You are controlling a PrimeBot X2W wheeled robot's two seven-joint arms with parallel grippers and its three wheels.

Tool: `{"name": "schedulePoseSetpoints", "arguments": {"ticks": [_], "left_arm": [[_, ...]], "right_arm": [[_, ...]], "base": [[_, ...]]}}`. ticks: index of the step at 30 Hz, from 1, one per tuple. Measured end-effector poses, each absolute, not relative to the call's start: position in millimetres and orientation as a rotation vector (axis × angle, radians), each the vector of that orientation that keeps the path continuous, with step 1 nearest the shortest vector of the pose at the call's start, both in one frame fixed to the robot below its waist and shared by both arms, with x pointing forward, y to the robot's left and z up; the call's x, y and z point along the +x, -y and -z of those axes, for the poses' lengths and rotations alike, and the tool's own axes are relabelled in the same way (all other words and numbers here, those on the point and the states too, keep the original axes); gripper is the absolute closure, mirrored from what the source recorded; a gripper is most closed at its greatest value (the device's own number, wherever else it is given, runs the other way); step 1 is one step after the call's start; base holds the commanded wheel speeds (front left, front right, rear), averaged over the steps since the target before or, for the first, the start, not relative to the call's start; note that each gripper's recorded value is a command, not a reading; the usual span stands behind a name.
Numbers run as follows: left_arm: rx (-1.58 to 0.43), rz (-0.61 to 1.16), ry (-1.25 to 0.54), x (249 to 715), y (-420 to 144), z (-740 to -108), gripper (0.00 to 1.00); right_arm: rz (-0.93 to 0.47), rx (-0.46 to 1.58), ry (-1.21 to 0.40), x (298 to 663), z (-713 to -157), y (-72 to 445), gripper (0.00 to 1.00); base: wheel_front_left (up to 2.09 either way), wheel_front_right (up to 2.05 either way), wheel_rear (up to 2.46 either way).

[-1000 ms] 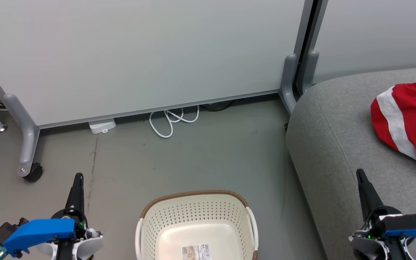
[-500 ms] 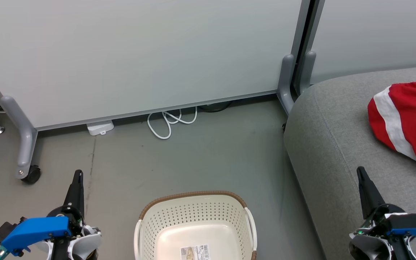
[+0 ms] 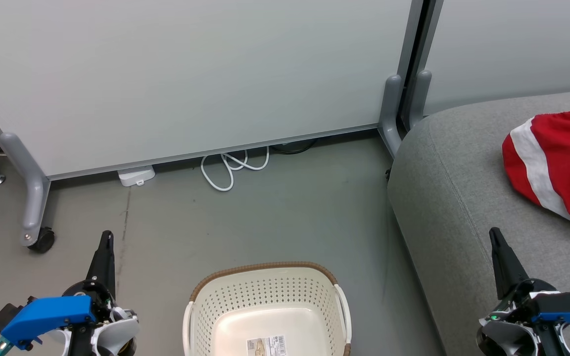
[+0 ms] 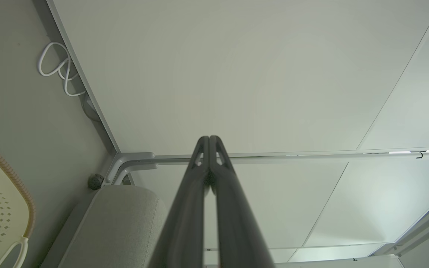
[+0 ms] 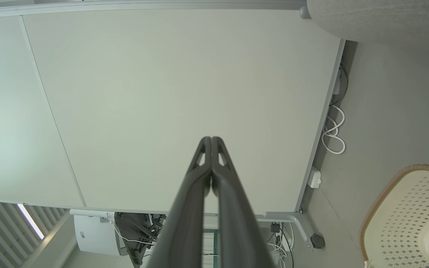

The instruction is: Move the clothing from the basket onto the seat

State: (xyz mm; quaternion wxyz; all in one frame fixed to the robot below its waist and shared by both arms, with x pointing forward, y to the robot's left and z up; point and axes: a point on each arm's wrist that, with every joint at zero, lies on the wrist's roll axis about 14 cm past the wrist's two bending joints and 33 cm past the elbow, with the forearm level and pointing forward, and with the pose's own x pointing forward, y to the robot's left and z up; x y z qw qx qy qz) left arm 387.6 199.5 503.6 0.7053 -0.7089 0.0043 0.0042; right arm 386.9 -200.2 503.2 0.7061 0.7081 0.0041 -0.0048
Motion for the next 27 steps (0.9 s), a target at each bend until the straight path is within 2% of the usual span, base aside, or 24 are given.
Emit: {"name": "schedulePoseSetpoints", "arguments": {"ticks": [27], "left_arm": [[-1.576,-0.009,-0.010,387.6,-199.4,-503.6,1.00]], "right_arm": [[0.010,1.574,-0.009,387.0,-503.4,200.2,1.00]], "base": [[0.00,0.00,0.00]]}}
